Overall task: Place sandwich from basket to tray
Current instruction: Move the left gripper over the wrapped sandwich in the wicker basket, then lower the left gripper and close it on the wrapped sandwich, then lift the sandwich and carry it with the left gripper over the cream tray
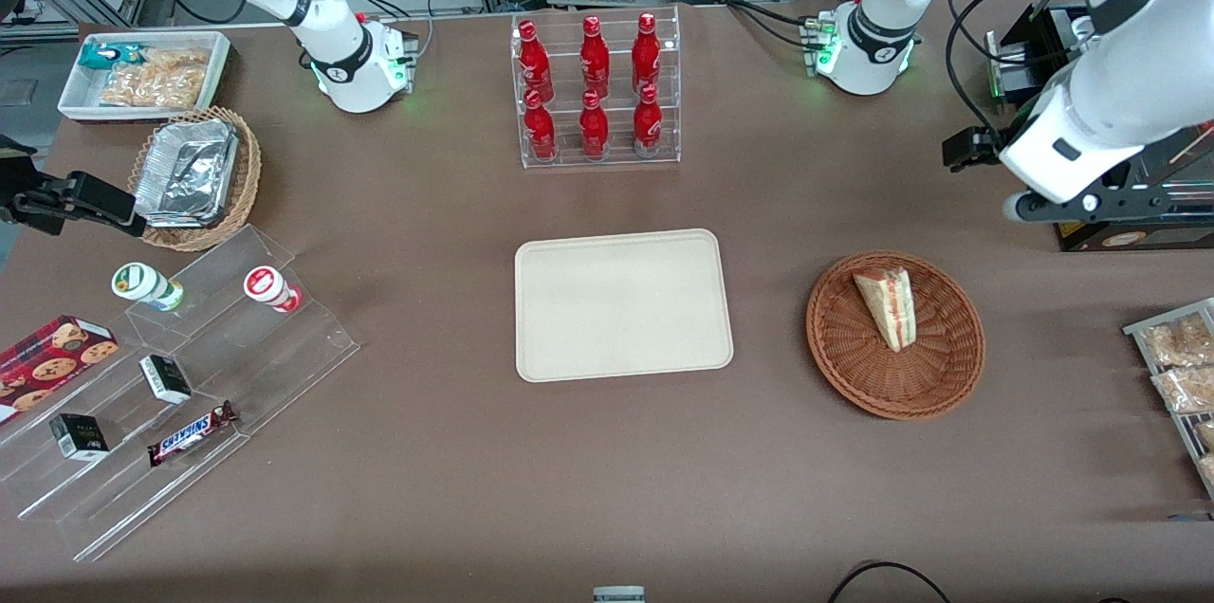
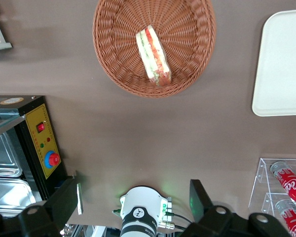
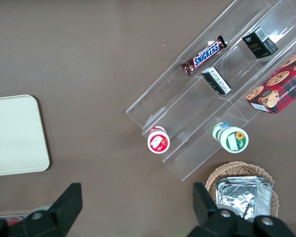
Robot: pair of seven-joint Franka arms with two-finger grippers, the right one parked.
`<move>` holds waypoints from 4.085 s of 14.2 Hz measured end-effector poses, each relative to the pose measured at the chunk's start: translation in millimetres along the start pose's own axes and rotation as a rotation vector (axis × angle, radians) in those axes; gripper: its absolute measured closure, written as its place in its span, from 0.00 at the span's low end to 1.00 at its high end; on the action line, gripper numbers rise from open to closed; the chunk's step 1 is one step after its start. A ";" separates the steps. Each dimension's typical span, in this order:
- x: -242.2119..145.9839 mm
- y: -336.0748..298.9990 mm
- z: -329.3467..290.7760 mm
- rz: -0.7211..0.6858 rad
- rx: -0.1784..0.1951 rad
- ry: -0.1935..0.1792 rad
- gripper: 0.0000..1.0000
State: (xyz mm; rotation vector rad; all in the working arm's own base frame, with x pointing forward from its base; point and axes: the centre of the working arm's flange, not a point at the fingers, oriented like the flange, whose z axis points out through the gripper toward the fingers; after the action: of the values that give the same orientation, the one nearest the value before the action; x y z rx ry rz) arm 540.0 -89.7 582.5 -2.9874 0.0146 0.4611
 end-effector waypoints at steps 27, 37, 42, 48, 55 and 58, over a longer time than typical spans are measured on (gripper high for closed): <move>108.0 8.7 287.5 -0.598 -0.113 0.096 0.00; 114.8 26.5 303.6 -0.602 -0.128 0.106 0.46; 114.9 50.3 291.9 -0.585 -0.129 0.130 0.84; 120.0 67.7 196.1 -0.480 -0.096 0.120 0.87; 97.4 267.2 176.0 -0.183 -0.095 0.172 0.86; 106.3 342.4 214.1 -0.095 -0.126 0.188 0.85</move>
State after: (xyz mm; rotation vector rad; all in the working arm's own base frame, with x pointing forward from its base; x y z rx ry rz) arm 567.8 -403.4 308.2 -3.1262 -0.1446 0.1762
